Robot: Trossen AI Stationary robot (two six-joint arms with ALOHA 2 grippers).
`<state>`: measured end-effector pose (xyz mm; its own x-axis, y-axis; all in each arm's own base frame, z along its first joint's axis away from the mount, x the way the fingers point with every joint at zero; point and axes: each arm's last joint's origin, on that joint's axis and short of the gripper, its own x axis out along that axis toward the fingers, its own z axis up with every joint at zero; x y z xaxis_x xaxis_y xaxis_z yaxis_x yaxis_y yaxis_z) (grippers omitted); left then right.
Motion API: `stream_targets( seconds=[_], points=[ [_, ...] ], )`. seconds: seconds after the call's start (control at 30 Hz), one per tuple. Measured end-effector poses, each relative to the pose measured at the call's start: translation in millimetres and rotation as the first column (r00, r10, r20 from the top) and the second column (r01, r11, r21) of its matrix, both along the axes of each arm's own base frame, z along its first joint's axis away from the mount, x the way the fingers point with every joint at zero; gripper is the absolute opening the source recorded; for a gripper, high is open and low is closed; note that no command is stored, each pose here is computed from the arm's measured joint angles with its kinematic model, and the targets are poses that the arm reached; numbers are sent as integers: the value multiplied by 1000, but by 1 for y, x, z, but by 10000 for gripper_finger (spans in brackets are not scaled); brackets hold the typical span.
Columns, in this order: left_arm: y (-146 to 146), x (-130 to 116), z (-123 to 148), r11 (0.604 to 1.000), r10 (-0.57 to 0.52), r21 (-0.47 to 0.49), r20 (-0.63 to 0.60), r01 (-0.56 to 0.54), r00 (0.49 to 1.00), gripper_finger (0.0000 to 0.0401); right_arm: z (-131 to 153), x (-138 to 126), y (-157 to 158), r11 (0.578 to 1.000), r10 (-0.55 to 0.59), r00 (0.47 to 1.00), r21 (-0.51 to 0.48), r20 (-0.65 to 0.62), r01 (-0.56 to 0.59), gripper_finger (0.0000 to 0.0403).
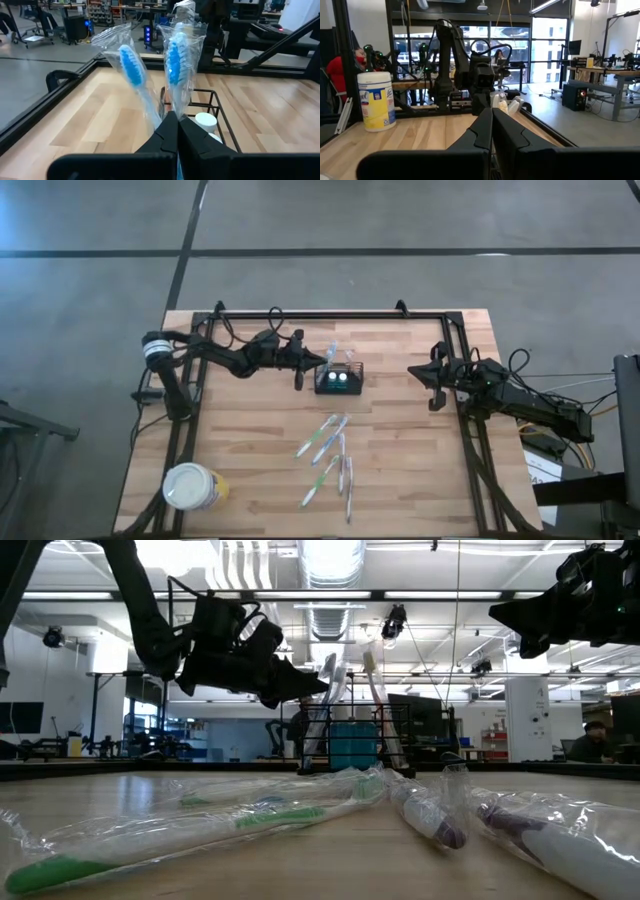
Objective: Pick & Place toothbrushing station
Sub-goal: Put the bottom blue toothbrush into the wire organizer, then put the right purple toothbrush into the wire organizer
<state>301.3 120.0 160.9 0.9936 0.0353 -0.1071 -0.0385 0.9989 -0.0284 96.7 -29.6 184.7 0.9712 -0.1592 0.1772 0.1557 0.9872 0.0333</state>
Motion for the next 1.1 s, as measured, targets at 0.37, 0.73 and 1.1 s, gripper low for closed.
stream_targets(
  seconds=[0.37, 0.73, 1.1],
  points=[
    [0, 0, 2, 997, 15, -72, -21, -16, 1000, 70, 0, 0, 0, 1000, 0, 1000, 1, 0, 0, 8],
    [-2, -7, 19, 1000, 13, -23, -31, -14, 999, 190, 0, 0, 0, 1000, 0, 1000, 2, -1, 0, 8],
    [-9, -28, 58, 997, 58, 61, -42, -56, 997, 217, 0, 0, 0, 1000, 2, 1000, 4, -1, -2, 8]
  ],
)
